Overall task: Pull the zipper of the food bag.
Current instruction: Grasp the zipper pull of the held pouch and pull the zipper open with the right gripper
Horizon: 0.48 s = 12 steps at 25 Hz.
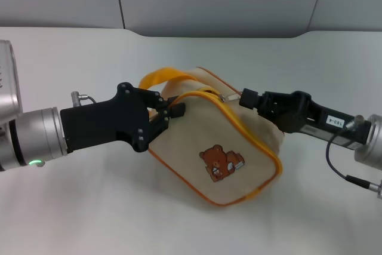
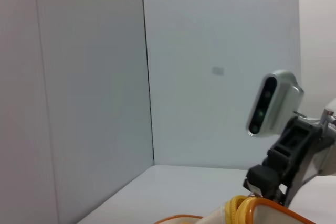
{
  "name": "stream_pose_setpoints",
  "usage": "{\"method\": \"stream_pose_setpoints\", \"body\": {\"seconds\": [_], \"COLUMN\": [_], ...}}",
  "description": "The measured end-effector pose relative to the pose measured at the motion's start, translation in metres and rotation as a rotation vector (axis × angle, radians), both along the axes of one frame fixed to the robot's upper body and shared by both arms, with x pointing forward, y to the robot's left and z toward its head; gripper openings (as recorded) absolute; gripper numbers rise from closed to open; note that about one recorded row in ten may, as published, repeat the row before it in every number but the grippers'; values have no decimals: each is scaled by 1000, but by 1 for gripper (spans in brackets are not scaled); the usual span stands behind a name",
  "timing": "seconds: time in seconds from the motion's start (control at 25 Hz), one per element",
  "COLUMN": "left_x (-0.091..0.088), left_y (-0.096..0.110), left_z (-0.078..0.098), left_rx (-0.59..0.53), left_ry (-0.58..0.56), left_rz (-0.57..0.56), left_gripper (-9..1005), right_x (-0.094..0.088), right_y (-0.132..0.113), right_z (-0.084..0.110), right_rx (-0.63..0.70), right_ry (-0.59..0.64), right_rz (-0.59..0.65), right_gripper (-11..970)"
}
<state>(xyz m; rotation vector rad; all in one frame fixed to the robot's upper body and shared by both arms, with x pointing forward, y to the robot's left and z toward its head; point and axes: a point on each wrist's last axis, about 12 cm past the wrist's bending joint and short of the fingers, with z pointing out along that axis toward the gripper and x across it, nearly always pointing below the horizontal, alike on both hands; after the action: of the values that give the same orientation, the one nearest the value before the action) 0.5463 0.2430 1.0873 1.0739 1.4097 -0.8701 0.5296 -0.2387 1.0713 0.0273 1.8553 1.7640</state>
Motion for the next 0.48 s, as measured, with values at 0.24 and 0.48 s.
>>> {"method": "stream_pose_setpoints", "body": {"seconds": [0.24,0.48], "left_x": [2,6], "left_y": [6,15], "left_z": [0,-2], "left_rx": [5,11], "left_ry": [-6,-13], "left_rz": [45,119], "left_gripper": [57,57], "right_x": [-14,-28], "right_y": [-28,-52], "right_z": [-5,-11], "right_rx": [-58,-104], "right_ry": [-35,-37], "right_rz": [-64,-121], "right_gripper": [-1,0]}}
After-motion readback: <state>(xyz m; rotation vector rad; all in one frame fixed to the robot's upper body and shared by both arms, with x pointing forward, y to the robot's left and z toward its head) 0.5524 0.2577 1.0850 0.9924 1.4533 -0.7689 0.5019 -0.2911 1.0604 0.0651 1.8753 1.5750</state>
